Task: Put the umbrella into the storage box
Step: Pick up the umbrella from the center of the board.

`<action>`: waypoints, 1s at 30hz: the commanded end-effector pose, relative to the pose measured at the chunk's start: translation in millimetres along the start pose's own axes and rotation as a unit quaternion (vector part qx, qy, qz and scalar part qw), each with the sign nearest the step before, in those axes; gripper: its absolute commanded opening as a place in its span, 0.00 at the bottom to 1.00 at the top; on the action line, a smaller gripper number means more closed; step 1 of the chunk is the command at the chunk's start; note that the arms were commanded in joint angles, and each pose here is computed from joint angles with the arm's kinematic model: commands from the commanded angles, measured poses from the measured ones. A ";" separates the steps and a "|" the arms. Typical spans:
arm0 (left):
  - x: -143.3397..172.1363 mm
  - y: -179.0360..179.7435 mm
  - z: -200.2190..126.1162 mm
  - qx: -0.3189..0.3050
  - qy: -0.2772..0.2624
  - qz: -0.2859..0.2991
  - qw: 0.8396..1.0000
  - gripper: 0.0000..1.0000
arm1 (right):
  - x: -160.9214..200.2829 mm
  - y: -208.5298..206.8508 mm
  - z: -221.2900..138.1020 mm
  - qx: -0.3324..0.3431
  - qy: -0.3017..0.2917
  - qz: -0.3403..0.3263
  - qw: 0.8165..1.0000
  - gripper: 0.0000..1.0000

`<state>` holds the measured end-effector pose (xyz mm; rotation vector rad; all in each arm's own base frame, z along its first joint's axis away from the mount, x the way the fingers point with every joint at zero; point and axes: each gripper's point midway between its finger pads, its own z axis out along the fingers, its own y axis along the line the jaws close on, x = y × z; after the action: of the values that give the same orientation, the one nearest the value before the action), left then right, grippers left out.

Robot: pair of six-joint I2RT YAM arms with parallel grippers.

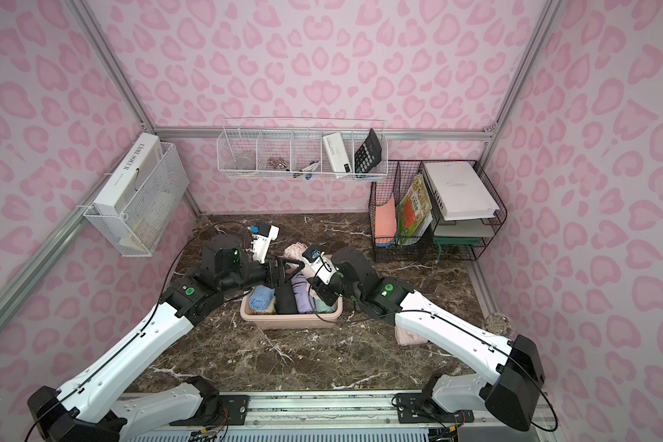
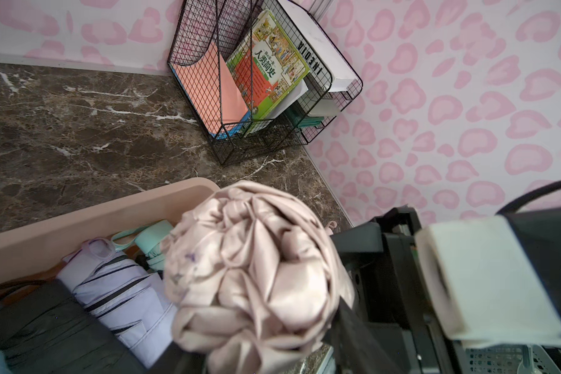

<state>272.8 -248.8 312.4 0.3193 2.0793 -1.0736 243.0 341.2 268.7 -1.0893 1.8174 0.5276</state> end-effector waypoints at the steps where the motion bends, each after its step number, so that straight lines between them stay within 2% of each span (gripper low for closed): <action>1: -10.9 -13.8 0.1 0.037 -0.024 -0.004 0.999 0.57 | -22.6 16.9 0.2 -0.040 -0.041 -0.031 0.998 0.25; 5: -10.7 -16.3 2.1 0.049 -0.020 -0.024 0.998 0.64 | -26.8 22.3 3.8 -0.052 -0.045 -0.037 0.997 0.25; 13: -12.4 -1.8 2.0 0.035 -0.030 -0.053 0.998 0.62 | -25.4 27.7 6.1 -0.067 -0.045 -0.041 0.996 0.25; 17: -11.2 15.0 -1.0 0.002 -0.030 -0.067 0.997 0.72 | -19.6 17.6 6.2 -0.046 -0.036 -0.029 0.998 0.25; 22: -5.9 22.0 3.0 -0.005 -0.017 -0.077 0.997 0.77 | -15.9 11.7 3.6 -0.052 -0.035 -0.012 0.998 0.25; 27: -5.5 15.5 13.3 0.026 -0.005 -0.097 0.995 0.78 | -17.7 23.5 0.3 -0.088 -0.054 -0.019 0.994 0.25; 30: -9.0 13.3 17.3 0.035 -0.005 -0.099 0.994 0.71 | -17.2 25.5 0.7 -0.093 -0.062 -0.025 0.993 0.25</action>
<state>290.7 -249.2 294.0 0.1366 2.1434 -1.2291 229.3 350.3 256.0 -1.1911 1.7859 0.6538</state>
